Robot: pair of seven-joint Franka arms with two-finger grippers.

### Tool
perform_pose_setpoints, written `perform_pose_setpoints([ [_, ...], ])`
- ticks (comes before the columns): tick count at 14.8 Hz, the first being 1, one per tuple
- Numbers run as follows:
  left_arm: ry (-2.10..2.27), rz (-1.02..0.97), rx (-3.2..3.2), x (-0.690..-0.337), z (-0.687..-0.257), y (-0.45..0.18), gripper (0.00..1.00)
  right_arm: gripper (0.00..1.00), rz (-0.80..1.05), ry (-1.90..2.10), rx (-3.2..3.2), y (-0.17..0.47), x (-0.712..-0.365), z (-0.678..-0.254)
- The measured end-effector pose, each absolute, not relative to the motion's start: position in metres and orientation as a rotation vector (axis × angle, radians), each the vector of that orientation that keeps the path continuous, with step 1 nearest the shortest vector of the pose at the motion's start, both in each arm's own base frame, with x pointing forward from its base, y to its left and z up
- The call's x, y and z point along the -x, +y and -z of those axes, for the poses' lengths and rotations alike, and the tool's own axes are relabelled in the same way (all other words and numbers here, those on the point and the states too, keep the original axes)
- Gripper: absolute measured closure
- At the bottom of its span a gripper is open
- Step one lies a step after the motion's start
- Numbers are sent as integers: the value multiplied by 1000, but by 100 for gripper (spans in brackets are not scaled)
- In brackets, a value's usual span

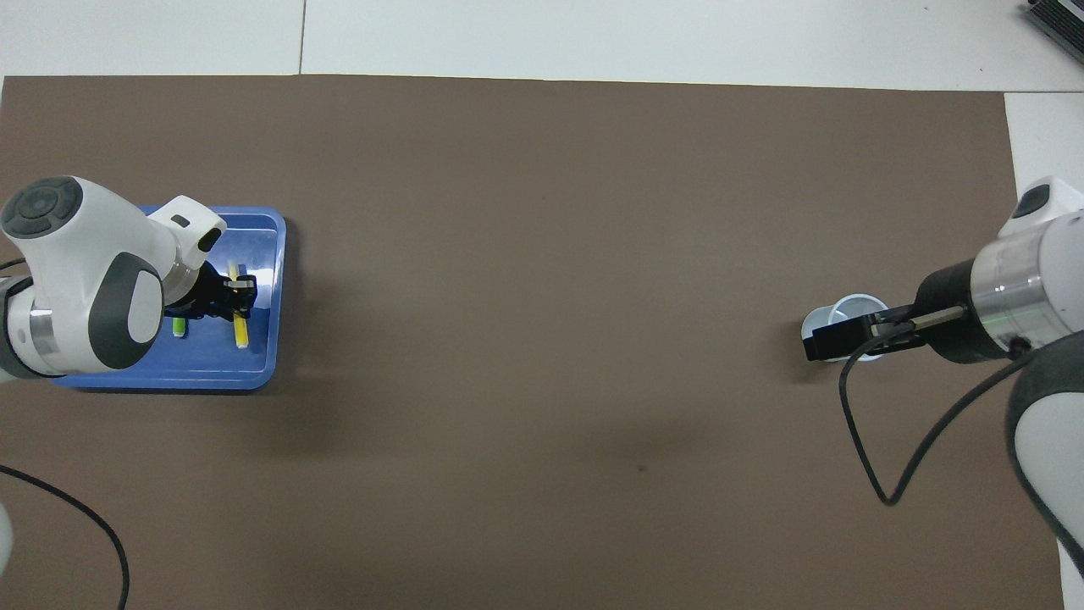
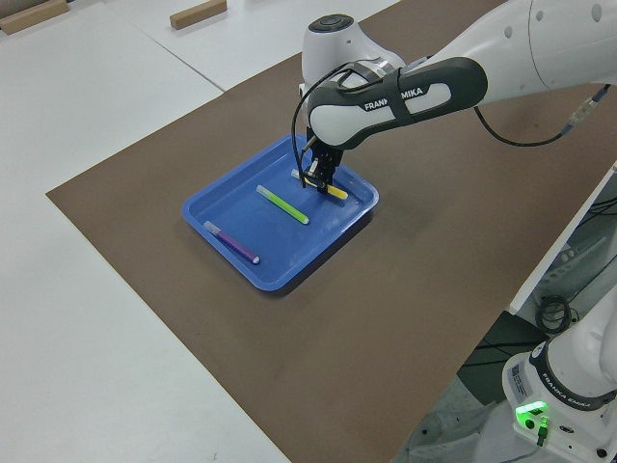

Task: Transfer and insert pens with both arms
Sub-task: 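Lift the yellow pen with the left gripper while the right gripper approaches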

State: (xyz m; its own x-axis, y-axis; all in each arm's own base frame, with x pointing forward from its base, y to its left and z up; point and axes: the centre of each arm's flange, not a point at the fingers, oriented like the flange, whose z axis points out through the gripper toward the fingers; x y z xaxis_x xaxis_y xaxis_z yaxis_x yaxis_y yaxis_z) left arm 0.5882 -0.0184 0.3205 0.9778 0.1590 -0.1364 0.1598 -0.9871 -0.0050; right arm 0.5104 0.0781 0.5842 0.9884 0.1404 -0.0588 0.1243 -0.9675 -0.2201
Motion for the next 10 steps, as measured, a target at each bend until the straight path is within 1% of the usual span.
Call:
perform_pose_setpoints([
  [5,423,305,-3091,-596,-391,-44,83,0,-84,-101,2816,103,-512,-577],
  [7,555,318,-3013,-592,-418,-67,83,0,-73,-45,2754,107,-514,-572],
  [10,706,360,-2916,-575,-452,-102,83,0,-43,50,2651,118,-518,-574],
])
